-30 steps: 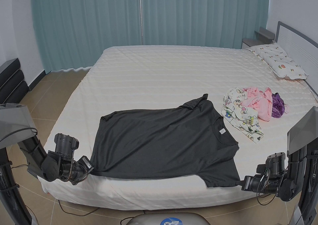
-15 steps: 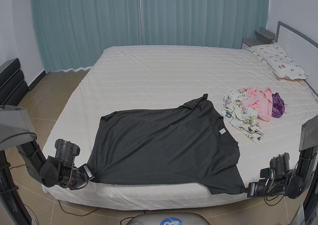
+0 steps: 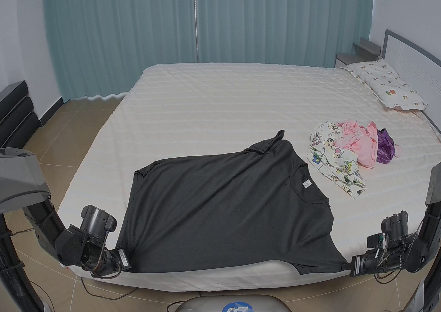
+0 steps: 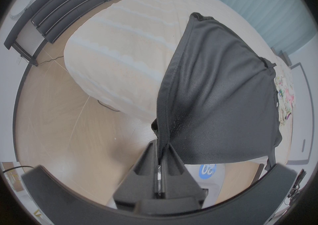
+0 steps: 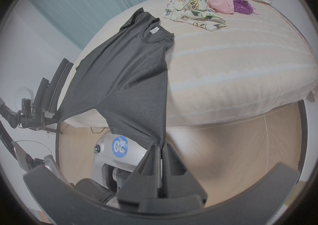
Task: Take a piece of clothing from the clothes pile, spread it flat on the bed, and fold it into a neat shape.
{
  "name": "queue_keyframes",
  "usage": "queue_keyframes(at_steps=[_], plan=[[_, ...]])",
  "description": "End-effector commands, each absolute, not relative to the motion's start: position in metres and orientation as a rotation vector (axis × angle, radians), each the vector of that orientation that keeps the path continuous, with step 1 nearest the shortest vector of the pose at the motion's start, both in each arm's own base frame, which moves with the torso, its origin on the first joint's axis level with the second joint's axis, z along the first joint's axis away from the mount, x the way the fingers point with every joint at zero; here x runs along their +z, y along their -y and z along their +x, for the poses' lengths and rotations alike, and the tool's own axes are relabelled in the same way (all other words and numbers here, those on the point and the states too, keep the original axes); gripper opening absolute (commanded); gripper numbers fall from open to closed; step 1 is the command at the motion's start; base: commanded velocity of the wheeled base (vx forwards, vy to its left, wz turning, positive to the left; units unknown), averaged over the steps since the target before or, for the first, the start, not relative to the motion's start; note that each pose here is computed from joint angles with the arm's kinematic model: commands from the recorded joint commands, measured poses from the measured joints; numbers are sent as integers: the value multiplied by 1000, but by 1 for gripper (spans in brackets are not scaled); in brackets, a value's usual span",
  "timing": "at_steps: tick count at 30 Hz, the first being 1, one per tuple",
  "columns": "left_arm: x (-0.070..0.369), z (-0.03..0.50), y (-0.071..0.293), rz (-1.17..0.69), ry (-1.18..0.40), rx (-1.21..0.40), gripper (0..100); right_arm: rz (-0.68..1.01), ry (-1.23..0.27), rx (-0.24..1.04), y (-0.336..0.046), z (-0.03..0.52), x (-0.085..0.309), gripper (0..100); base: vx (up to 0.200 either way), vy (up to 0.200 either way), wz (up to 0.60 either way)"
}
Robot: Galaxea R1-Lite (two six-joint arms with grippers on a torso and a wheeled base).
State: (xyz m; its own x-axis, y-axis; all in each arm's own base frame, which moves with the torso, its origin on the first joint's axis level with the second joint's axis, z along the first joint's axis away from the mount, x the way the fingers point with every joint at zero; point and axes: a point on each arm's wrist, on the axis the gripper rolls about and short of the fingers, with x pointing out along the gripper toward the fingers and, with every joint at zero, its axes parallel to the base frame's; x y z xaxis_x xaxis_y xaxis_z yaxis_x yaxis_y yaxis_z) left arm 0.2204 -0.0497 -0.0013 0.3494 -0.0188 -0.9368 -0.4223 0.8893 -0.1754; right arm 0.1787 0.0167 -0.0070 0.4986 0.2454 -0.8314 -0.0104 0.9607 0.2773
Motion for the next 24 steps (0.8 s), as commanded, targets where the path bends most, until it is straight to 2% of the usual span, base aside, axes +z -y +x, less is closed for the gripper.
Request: queue_keyframes(at_steps=[1, 5, 11, 24], plan=[[3, 213, 57, -386, -1229, 241, 0, 236, -1042, 148, -12, 172, -3, 0, 0, 0, 0], [4, 204, 61, -345, -1289, 237, 0, 213, -1062, 134, -11, 170, -3, 0, 0, 0, 0], [5, 206, 62, -350, -1285, 236, 0, 208, -1045, 128, -10, 171, -2, 0, 0, 0, 0], [56, 236, 56, -517, -1033, 210, 0, 330, -746, 201, -17, 213, 44, 0, 0, 0, 0]])
